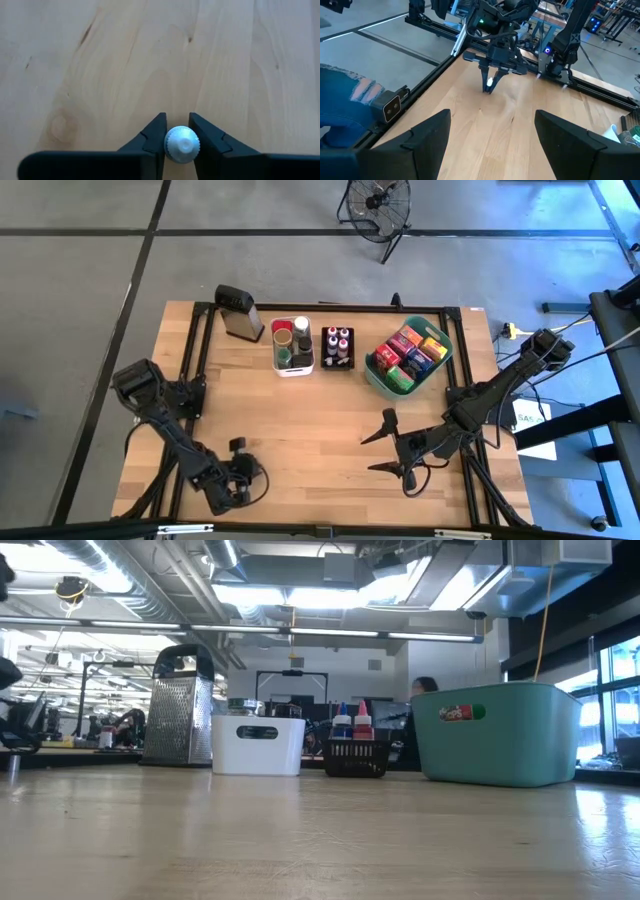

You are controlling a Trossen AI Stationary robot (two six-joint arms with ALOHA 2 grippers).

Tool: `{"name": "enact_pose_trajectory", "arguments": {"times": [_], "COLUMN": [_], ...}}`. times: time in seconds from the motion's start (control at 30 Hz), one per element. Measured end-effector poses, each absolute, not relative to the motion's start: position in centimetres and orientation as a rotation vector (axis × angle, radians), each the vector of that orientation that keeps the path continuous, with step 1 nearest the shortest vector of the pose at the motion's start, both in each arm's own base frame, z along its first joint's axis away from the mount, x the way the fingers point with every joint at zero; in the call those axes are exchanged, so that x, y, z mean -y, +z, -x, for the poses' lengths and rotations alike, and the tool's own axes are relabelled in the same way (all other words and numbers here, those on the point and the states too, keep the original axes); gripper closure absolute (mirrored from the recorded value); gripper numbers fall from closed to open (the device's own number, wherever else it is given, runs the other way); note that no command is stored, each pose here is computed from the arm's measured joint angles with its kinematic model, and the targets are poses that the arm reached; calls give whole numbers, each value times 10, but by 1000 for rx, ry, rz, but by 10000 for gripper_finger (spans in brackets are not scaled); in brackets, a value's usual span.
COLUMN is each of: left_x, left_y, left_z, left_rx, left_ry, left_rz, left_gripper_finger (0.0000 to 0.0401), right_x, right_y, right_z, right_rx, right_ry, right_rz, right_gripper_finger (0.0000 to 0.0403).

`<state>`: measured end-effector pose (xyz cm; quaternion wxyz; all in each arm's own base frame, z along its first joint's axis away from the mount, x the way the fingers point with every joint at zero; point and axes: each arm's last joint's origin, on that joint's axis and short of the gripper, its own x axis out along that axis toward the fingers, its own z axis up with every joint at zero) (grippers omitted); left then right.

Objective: Pick & Place Kitchen Items
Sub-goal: Put the small pink food coloring bottle into the black bin

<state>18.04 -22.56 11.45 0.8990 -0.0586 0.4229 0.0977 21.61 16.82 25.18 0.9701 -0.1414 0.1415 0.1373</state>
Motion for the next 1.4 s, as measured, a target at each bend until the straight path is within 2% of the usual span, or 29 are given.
{"name": "enact_pose_trajectory", "arguments": {"times": [0.3,0.47,0.6,0.9,1.2,1.4], "left_x": [215,191,165,102,22,-18], "left_y": [118,132,151,200,226,232], "left_z": [-198,-223,-247,-301,-345,-372], "left_rx": [-913,-931,-918,-699,-543,-515], "left_ry": [168,145,107,-56,-27,11], "left_rz": [105,59,-25,-139,-174,-182], "left_gripper_finger": [332,336,332,334,335,332], "right_x": [-169,-184,-202,-227,-235,-239], "right_y": [254,265,271,274,275,274], "right_z": [-216,-210,-195,-166,-153,-148], "right_rx": [-274,-153,-47,22,29,32], "right_ry": [300,523,659,738,767,790], "right_rz": [239,215,283,350,344,346], "right_gripper_finger": [110,110,110,110,110,110]}}
